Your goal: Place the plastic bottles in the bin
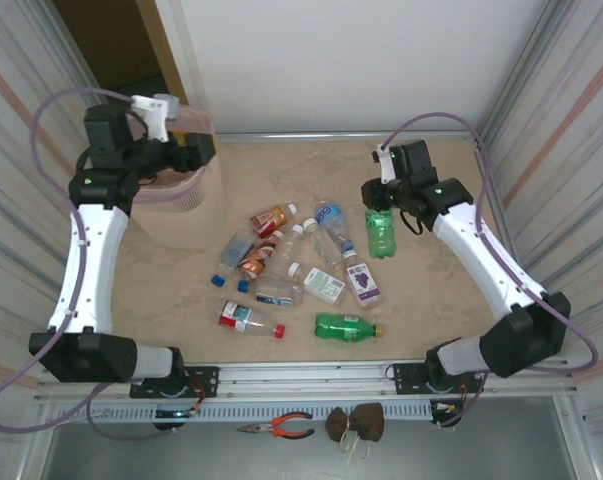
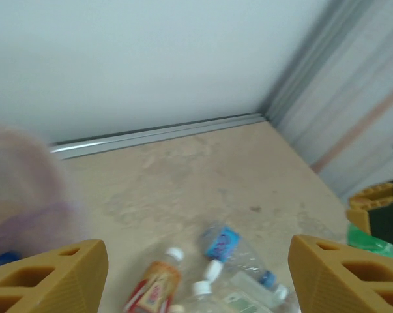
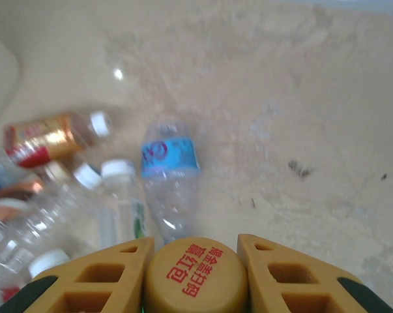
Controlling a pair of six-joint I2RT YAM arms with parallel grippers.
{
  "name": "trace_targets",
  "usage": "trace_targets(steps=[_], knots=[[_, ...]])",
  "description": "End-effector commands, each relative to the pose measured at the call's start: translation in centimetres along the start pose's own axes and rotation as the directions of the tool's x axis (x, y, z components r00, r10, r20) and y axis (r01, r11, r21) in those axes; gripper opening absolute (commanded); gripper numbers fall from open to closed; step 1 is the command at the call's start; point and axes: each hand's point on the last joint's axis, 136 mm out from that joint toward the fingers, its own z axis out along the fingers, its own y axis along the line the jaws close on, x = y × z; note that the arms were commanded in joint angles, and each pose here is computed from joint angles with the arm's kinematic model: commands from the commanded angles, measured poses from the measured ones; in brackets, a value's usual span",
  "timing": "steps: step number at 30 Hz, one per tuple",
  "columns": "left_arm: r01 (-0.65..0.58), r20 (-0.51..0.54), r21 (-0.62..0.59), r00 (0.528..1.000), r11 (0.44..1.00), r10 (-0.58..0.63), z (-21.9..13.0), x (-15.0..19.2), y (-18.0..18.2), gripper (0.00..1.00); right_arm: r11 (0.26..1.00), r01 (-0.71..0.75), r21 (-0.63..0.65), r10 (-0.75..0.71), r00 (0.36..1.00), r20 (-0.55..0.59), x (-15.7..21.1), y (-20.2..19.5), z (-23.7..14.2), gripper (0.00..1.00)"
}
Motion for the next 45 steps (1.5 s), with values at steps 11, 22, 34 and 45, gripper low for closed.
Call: trace_targets(steps=[11, 22, 34, 45], knots=[[-0.038, -0.06, 0.385, 0.996, 0.922, 0.067, 7.4, 2.8, -16.6, 0.76, 0.95, -0.22, -0.22, 0.292, 0.875, 0.386, -7.3, 2.3, -8.8, 0.31], [-0.042, -0.177, 0.515, 0.972, 0.856, 0.154, 11.3, 7.5, -24.0, 0.79, 0.936, -0.226, -0.27, 0.332, 0.821, 0.464, -7.9, 2.3, -12.2, 0.27], [-0.086, -0.252, 0.64, 0.916, 0.764, 0.313, 13.3, 11.5, -29.1, 0.78, 0.92, -0.213, -0.331, 0.355, 0.81, 0.466, -8.0, 3.6, -13.8, 0.28], [-0.139, -0.25, 0.645, 0.891, 0.751, 0.379, 13.0, 12.9, -29.0, 0.57, 0.917, -0.213, -0.336, 0.358, 0.811, 0.463, -8.0, 4.1, -14.0, 0.29]])
